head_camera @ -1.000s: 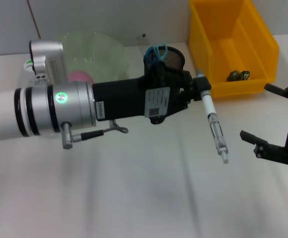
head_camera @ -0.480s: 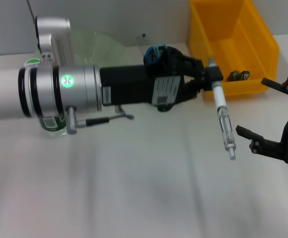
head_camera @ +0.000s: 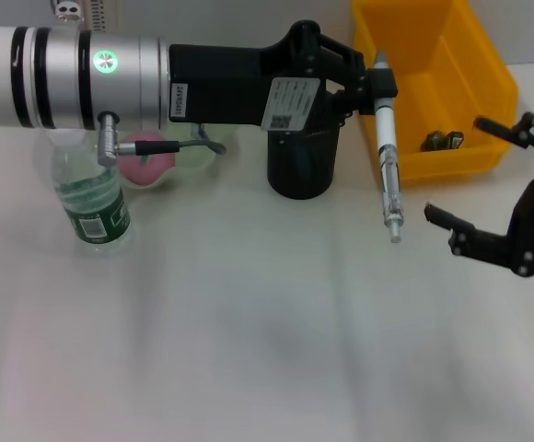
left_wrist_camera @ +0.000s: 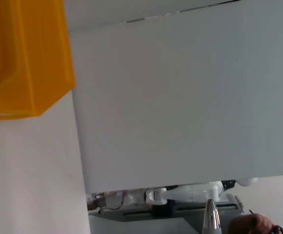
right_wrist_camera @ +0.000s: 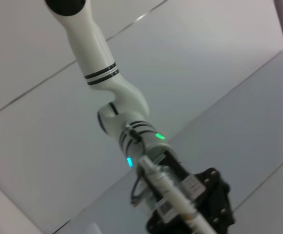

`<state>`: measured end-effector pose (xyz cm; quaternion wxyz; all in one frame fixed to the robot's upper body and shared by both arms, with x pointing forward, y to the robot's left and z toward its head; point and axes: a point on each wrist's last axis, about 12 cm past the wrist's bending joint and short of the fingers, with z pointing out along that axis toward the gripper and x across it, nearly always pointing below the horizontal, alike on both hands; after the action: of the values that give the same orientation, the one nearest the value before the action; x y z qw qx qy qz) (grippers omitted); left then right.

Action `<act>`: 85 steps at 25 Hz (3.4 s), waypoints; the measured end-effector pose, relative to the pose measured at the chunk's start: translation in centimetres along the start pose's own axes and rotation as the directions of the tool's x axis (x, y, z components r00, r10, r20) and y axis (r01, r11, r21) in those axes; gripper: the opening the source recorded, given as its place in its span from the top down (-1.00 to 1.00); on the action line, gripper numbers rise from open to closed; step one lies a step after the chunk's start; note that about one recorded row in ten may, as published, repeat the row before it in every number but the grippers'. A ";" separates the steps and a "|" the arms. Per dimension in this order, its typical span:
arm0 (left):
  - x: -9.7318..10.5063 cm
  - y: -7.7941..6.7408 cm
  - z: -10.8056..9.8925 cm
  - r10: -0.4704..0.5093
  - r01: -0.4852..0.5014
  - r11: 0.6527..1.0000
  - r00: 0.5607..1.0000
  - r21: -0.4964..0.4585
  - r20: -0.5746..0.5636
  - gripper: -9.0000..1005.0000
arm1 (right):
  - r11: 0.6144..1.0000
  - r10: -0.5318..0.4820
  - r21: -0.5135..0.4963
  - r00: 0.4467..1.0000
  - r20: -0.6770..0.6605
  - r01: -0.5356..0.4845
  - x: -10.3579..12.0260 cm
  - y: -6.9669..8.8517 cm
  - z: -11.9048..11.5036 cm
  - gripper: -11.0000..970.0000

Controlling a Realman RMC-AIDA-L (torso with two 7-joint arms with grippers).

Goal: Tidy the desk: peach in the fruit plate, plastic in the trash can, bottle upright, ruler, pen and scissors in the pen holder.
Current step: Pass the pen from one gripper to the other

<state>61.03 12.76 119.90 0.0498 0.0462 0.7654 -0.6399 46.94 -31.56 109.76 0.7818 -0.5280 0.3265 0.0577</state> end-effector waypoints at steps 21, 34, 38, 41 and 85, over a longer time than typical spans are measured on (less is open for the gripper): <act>-1.3 -1.1 -0.1 0.010 -0.010 1.000 1.000 -0.006 -0.004 0.70 | 0.991 -0.131 -0.010 0.987 0.096 0.132 0.4 -0.1 3.2 -0.67; -1.3 -1.0 -0.1 0.008 -0.008 1.000 1.000 -0.006 0.002 0.69 | 0.987 -0.159 -0.006 0.980 0.123 0.160 0.5 -0.1 4.1 -0.67; -1.3 -0.9 -0.1 0.002 -0.002 1.000 1.000 -0.007 0.006 0.69 | 0.980 -0.200 0.010 0.972 0.127 0.200 0.5 0.3 4.3 -0.67; -1.3 -0.8 -0.1 -0.001 0.001 1.000 1.000 -0.007 0.005 0.69 | 0.975 -0.223 0.019 0.966 0.132 0.222 0.5 0.4 4.5 -0.67; -1.4 -0.5 -0.7 -0.008 0.008 1.000 1.000 -0.015 0.024 0.69 | 0.864 -0.504 0.095 0.854 0.129 0.495 0.7 0.9 6.1 -0.41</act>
<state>62.36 13.30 120.72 0.0567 0.0354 0.7697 -0.6349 49.87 -26.09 110.04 0.8071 -0.5659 0.1205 -0.1175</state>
